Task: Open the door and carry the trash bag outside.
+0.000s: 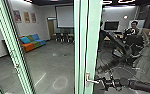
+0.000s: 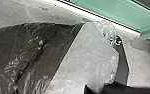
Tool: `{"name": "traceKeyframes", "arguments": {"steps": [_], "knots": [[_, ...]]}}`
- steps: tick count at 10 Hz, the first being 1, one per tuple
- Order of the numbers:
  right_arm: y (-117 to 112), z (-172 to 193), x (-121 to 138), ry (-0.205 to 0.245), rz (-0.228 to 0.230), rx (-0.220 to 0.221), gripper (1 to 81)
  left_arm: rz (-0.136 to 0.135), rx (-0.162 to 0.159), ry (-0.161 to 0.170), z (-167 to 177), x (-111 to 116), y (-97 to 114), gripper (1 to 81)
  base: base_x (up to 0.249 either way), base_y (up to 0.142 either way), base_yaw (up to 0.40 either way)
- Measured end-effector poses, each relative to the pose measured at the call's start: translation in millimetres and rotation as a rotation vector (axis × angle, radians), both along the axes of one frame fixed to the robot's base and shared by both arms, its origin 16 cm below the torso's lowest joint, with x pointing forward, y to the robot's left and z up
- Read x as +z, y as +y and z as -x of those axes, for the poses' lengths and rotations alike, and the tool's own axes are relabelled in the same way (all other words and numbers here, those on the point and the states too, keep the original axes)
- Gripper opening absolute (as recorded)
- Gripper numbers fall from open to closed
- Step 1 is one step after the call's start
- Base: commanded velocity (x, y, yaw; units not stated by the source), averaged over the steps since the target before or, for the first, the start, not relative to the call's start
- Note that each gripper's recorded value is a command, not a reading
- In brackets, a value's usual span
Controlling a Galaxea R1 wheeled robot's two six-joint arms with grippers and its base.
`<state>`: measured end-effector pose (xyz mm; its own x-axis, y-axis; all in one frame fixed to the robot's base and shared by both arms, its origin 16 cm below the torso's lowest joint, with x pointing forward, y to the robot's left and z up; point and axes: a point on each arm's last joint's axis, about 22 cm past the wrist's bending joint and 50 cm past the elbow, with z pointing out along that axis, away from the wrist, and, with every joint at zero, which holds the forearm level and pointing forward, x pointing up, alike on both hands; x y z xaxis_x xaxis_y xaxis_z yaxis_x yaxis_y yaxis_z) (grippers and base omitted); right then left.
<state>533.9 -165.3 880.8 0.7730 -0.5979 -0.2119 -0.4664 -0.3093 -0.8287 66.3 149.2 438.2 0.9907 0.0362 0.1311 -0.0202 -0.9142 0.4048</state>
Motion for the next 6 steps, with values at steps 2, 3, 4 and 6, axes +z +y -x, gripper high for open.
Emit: {"name": "traceKeyframes", "arguments": {"steps": [2,3,4,6], "knots": [[9,-10,1,-0.001,0.0,-0.004,81.1,0.002,0.0,-0.002,0,0,-1,1.0,0.0,0.0,0.0],[19,-19,7,-0.008,-0.006,0.0,81.1,0.001,0.001,-0.001,0,0,-1,1.0,0.0,0.0,0.0],[31,-26,12,-0.013,-0.011,0.003,81.1,0.001,0.001,-0.001,0,0,-1,1.0,0.0,0.0,0.0],[42,-30,7,0.027,-0.027,-0.015,81.1,-0.003,0.005,0.001,0,-1,1,1.0,0.0,0.0,0.0]]}}
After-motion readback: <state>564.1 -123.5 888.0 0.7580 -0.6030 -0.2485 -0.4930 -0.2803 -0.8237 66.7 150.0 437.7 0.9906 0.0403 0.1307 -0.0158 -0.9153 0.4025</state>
